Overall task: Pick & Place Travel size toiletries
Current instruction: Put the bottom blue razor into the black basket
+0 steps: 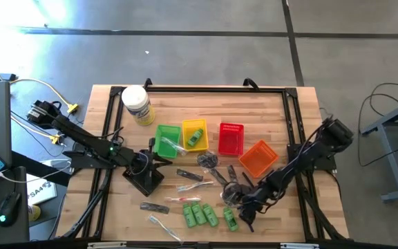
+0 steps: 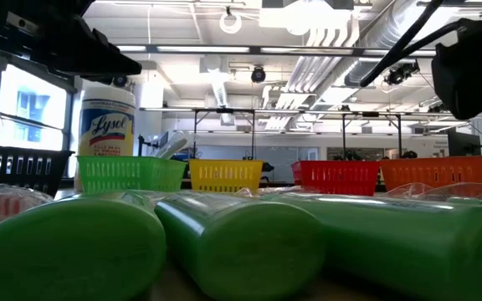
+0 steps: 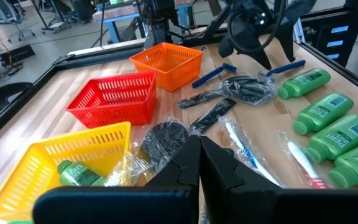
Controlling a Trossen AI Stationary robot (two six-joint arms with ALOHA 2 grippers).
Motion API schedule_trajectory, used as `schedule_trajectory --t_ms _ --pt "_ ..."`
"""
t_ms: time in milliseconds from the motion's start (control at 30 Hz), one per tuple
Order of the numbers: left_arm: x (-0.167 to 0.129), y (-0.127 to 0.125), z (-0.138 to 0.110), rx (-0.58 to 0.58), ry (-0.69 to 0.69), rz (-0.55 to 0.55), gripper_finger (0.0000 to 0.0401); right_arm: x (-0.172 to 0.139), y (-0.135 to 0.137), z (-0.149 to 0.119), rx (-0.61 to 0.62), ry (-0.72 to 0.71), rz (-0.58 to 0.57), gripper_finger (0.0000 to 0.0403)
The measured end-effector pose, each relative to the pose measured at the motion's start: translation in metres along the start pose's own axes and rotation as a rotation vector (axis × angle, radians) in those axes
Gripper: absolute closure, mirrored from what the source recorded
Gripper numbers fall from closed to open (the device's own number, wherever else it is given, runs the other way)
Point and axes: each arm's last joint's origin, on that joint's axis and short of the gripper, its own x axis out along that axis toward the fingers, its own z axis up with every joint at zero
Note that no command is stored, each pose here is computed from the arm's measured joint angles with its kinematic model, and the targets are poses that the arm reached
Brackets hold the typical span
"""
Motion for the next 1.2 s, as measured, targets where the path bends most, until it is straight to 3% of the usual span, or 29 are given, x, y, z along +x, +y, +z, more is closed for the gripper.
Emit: schedule_trajectory --t_ms 500,633,867,1133,1200 --pt "0.000 0.000 0.000 -0.015 0.001 0.000 0.0401 0.022 -0.007 0.005 0.010 -0.061 -0.045 0.0198" --pt "0.000 0.000 0.000 -0.014 0.001 0.000 0.0401 0.022 -0.009 0.005 0.008 -0.074 -0.060 0.0246" --pt "0.000 0.000 -0.001 -0.009 0.013 0.000 0.0401 0.023 -0.010 0.005 0.010 -0.068 -0.068 0.0372" --pt "0.000 0.000 -0.001 -0.018 0.013 0.000 0.0401 0.003 -0.003 0.003 -0.057 -0.087 -0.024 0.0357" --pt "0.000 0.000 -0.001 -0.018 0.013 0.000 0.0401 -0.010 0.007 0.002 -0.114 -0.108 0.041 0.0362"
